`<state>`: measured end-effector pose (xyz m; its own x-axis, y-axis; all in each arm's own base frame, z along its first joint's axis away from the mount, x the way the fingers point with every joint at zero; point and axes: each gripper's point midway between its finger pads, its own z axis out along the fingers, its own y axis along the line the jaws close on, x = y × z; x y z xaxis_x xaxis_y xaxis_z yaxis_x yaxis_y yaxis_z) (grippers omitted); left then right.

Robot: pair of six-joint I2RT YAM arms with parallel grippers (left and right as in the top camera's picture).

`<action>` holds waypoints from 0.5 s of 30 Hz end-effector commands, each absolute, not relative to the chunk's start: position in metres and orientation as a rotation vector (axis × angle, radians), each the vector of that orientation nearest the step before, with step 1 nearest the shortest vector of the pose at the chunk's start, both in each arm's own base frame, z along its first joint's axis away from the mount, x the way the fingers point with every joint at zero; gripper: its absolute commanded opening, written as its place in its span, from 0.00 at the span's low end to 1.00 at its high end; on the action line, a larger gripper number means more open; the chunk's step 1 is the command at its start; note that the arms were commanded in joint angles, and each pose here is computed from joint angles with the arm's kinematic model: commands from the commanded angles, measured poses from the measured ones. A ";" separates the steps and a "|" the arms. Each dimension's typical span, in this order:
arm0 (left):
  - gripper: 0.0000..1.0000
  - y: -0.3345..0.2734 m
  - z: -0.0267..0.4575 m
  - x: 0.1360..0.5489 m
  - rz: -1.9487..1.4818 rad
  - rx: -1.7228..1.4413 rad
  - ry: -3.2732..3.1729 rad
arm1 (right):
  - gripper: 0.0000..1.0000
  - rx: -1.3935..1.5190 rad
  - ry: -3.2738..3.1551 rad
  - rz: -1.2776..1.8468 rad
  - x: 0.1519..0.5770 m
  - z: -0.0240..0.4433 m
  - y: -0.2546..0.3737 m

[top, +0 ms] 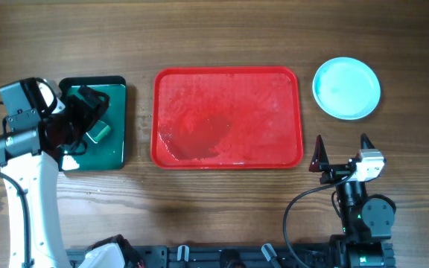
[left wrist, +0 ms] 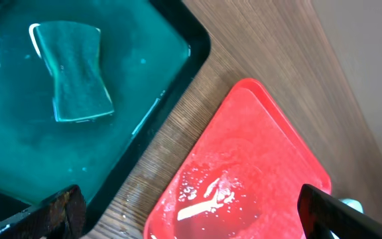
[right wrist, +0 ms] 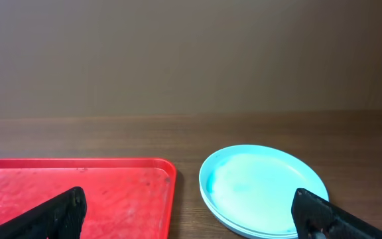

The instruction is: Clean dirty plates on tray and stack at the side

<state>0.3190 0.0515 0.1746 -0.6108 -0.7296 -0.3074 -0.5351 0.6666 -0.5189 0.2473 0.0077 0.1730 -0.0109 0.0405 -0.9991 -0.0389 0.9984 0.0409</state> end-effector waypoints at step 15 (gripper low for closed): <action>1.00 -0.071 0.163 0.272 -0.344 0.309 2.200 | 1.00 0.001 1.570 0.086 0.247 0.175 0.010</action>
<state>0.2822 -0.0643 0.1652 -0.6981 -0.0381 -0.7150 0.2121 0.9428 -0.2573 0.2472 0.0075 0.1734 -0.0094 0.0409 -0.9991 -0.0382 0.9984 0.0412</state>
